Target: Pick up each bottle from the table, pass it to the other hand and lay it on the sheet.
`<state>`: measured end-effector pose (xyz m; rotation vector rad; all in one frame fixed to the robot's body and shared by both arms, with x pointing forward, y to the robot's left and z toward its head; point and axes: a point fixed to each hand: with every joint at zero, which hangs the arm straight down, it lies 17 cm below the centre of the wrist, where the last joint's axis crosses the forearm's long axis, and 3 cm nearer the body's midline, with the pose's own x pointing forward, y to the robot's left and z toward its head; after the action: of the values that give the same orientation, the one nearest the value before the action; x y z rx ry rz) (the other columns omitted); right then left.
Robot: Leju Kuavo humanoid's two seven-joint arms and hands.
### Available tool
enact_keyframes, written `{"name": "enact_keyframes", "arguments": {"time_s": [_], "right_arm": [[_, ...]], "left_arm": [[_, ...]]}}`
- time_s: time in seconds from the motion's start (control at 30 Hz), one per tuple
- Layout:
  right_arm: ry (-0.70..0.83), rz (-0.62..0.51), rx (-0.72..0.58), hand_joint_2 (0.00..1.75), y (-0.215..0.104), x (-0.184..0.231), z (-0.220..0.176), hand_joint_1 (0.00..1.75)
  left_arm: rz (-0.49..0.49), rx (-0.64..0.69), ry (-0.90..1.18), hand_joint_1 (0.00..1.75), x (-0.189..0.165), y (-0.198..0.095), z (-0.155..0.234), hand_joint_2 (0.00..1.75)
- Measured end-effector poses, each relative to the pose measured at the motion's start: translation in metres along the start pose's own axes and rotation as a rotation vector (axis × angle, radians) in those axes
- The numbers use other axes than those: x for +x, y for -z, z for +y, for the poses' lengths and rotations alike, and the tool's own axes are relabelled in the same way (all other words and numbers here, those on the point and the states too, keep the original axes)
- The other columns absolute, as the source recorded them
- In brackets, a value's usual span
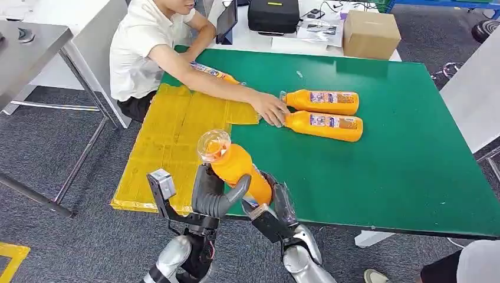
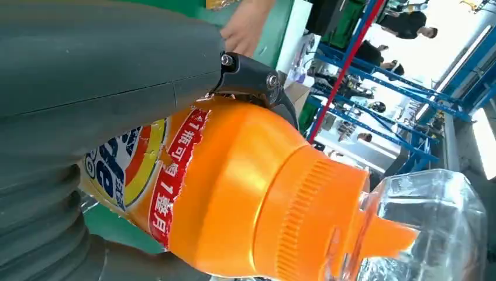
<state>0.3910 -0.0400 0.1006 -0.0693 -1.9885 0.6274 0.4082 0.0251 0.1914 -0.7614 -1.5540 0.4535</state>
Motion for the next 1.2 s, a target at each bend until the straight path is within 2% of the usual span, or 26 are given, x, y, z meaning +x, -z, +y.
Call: {"name": "enact_keyframes", "arguments": {"time_s": [0.03,0.07,0.1,0.37,0.4,0.63,0.77,1.2], "right_arm": [[0.002,0.0,0.001,1.75,0.0,0.0,0.001,1.1],[0.005,0.0,0.002,1.75,0.0,0.001,0.002,0.3],[0.006,-0.001,0.002,1.75,-0.001,0.001,0.002,0.0],[0.025,0.01,-0.002,1.75,-0.006,0.0,0.006,0.0],[0.028,0.013,-0.002,0.0,-0.007,0.0,0.007,0.0],[0.034,0.024,-0.044,0.0,-0.013,0.0,0.002,0.0],[0.018,0.017,-0.079,0.0,-0.018,0.001,-0.003,0.0],[0.029,0.129,-0.267,0.0,-0.049,-0.023,-0.047,0.0]], "left_arm": [[0.0,0.0,0.001,1.75,0.0,0.001,0.0,1.75],[0.0,0.0,0.002,1.75,0.0,0.001,0.0,1.75],[-0.001,0.0,0.004,1.75,0.0,0.001,0.001,1.75],[-0.004,-0.003,0.016,1.75,-0.001,0.001,0.0,1.75],[-0.004,-0.003,0.016,1.75,-0.001,0.001,0.001,1.75],[-0.025,0.025,0.035,1.75,0.001,-0.004,0.007,1.75],[-0.067,0.051,0.022,1.75,0.017,-0.005,0.012,1.75],[-0.161,0.25,-0.13,1.75,0.073,-0.012,0.079,1.75]]}}
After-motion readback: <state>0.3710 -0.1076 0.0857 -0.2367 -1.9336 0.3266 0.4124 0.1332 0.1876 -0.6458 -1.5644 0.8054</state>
